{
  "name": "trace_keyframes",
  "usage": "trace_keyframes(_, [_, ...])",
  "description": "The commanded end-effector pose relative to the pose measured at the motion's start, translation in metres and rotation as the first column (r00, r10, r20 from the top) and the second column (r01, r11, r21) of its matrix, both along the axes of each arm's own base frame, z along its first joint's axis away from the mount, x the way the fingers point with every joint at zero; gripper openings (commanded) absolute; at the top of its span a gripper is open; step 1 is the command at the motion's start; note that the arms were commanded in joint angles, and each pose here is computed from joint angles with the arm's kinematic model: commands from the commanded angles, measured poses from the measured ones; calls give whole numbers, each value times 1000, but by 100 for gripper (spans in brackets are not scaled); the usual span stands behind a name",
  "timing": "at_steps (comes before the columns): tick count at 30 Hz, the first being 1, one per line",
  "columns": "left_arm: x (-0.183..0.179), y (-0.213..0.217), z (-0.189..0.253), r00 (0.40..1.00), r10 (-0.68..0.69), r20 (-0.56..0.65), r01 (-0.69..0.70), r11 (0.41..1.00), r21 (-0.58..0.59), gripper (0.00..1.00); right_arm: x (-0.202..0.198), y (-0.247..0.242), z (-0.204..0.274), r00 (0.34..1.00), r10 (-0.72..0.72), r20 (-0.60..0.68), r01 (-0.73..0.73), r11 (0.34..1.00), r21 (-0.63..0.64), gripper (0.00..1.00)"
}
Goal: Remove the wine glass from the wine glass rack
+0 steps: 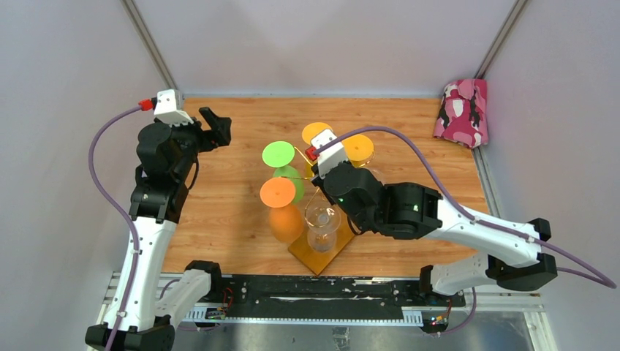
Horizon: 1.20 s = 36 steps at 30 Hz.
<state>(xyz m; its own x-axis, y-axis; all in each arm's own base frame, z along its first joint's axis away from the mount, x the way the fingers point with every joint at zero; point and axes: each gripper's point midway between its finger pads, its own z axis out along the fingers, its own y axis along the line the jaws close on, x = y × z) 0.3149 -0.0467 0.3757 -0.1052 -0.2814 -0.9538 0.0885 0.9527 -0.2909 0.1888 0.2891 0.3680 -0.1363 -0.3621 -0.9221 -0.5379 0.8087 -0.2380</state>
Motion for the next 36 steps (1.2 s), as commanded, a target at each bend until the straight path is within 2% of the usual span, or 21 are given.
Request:
trace_keyframes(1, [-3, 2, 7, 1000, 7, 18, -7, 1000, 10, 89, 15, -11, 43, 993, -82, 80, 74, 992, 98, 0])
trace_keyframes(9, [-4, 1, 6, 1000, 0, 17, 0, 1000, 9, 89, 12, -15, 49, 994, -73, 76, 63, 989, 133, 0])
trace_keyframes(19, [-3, -1, 9, 1000, -7, 20, 7, 1000, 8, 89, 12, -18, 55, 993, -71, 95, 60, 991, 118, 0])
trace_keyframes(20, [-3, 0, 9, 1000, -5, 19, 5, 1000, 7, 89, 11, -15, 52, 995, -55, 84, 46, 992, 114, 4])
trace_keyframes(22, [-2, -1, 9, 1000, -6, 18, 6, 1000, 6, 89, 7, -9, 45, 998, -22, 59, 16, 994, 105, 29])
trace_keyframes(23, [-2, -1, 8, 1000, -6, 16, 6, 1000, 5, 89, 6, -5, 39, 999, -8, 49, 4, 995, 95, 37])
trace_keyframes(24, [-2, -1, 9, 1000, -8, 17, 8, 1000, 5, 89, 5, -3, 34, 999, -5, 38, 1, 996, 91, 44])
trace_keyframes(26, [-2, -1, 8, 1000, -8, 15, 8, 1000, 5, 89, 5, -1, 25, 1000, -5, 24, 3, 996, 85, 50])
trace_keyframes(30, [-1, -2, 5, 1000, -10, 9, 10, 1000, 4, 90, 6, -2, 11, 999, -31, 10, 30, 997, 73, 49])
trace_keyframes(34, [-1, -2, 3, 1000, -10, 6, 10, 1000, 4, 89, 11, -7, 4, 999, -54, 5, 53, 996, 67, 33])
trace_keyframes(36, [-1, -2, 3, 1000, -11, 4, 11, 1000, 4, 89, 11, -6, 1, 999, -50, -3, 50, 996, 67, 32])
